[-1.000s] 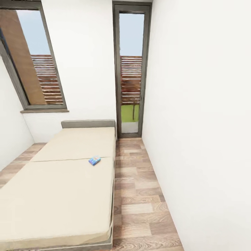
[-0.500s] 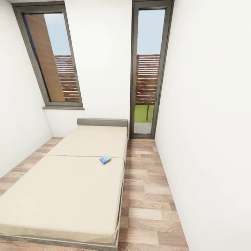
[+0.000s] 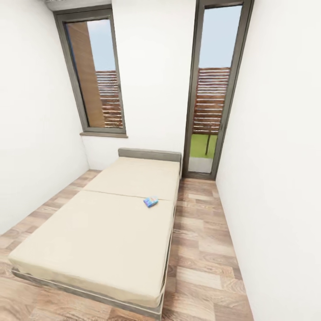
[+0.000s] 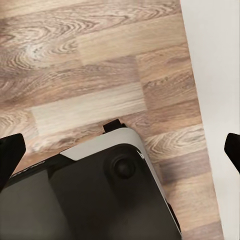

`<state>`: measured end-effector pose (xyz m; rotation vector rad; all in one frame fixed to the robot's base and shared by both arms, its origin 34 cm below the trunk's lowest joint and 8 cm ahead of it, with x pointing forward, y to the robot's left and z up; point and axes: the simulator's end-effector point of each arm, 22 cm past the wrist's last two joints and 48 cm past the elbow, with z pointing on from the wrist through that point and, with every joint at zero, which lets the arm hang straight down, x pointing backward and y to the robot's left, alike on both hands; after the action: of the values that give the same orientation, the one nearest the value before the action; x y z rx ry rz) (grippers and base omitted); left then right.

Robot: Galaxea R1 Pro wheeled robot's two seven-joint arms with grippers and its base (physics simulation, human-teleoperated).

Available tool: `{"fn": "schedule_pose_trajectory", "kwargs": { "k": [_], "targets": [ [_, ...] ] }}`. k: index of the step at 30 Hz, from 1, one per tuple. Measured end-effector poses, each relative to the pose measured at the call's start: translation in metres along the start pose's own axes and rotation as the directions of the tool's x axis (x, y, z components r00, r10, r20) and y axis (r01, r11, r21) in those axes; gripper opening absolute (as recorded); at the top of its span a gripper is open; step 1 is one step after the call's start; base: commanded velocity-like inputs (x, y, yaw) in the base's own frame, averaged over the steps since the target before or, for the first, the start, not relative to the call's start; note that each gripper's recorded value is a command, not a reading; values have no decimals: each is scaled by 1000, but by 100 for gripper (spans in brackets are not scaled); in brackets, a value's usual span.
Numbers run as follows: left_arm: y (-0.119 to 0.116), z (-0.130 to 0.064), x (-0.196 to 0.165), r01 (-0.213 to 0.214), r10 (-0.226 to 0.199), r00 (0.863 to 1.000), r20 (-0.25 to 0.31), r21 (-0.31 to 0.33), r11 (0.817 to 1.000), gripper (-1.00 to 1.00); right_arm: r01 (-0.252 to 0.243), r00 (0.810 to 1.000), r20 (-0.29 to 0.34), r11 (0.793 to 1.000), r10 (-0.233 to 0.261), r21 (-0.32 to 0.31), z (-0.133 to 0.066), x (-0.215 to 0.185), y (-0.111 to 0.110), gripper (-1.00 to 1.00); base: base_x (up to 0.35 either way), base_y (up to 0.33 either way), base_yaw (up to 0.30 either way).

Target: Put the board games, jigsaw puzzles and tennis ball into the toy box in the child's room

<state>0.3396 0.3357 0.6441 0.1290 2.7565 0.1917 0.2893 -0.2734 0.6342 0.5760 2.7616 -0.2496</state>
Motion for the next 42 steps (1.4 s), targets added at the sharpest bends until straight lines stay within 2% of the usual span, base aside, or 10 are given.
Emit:
{"fn": "schedule_pose_trajectory", "kwargs": {
  "k": [42],
  "targets": [
    [-1, 1, 7, -2, 2, 1000, -17, 2, 1000, 100, 4, 1000, -15, 1000, -4, 6, 1, 6, -2, 100, 0, -18, 282]
  ]
}}
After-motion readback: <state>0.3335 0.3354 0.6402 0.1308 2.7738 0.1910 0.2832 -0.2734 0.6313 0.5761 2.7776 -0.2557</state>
